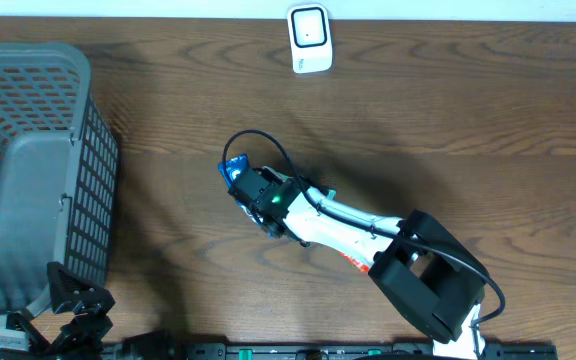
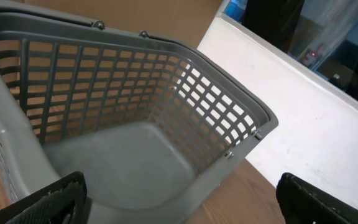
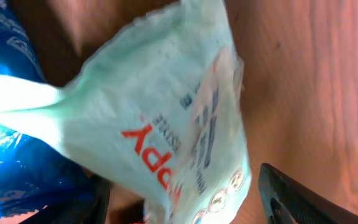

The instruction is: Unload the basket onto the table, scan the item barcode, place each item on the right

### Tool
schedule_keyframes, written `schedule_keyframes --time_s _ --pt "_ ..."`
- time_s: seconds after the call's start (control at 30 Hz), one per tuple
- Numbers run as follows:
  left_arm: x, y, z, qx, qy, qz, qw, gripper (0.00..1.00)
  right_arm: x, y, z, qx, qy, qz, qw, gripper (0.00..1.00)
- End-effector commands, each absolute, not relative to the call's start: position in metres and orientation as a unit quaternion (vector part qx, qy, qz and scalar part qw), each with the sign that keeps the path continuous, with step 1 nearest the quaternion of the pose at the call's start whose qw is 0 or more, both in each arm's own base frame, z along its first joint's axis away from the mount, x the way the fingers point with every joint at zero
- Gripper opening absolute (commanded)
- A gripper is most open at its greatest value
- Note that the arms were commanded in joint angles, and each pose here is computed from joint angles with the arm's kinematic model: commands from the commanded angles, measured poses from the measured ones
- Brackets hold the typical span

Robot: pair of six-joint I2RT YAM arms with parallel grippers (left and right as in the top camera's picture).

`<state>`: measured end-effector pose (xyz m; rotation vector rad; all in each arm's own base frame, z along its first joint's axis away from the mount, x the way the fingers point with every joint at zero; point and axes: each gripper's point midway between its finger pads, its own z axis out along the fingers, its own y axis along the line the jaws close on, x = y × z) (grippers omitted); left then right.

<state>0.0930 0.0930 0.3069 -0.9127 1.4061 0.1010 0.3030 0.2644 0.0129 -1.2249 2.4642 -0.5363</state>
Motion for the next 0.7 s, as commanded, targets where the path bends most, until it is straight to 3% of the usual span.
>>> schedule_keyframes --time_s 0.0,0.1,0.13,0.23,0.33,0.5,0.67 --pt "0.092 0.093 0.308 -0.400 0.625 0.051 0.669 0.98 0.295 0.249 -0.015 -0.458 0.857 -0.194 0.134 0.74" --pt "0.092 0.093 0.308 -0.400 0.625 0.051 0.669 0.98 0.290 0.245 -0.026 -0.464 0.859 -0.178 0.124 0.72" --pt "0.092 0.093 0.308 -0.400 0.625 0.051 0.669 0.98 0.286 0.246 -0.031 -0.473 0.857 -0.165 0.117 0.66" --pt "0.092 0.093 0.308 -0.400 0.625 0.051 0.669 0.98 0.275 0.248 -0.041 -0.484 0.857 -0.141 0.104 0.17" --pt "0.092 0.093 0.308 -0.400 0.625 0.051 0.669 0.98 0.271 0.248 -0.044 -0.481 0.861 -0.132 0.100 0.01" --pt "0.092 0.093 0.308 -0.400 0.625 0.051 0.669 0.98 0.266 0.264 -0.025 -0.463 0.878 -0.088 0.080 0.01" --pt "0.092 0.093 0.308 -0.400 0.625 0.051 0.669 0.98 0.242 0.308 0.051 -0.457 0.881 0.122 0.003 0.01"
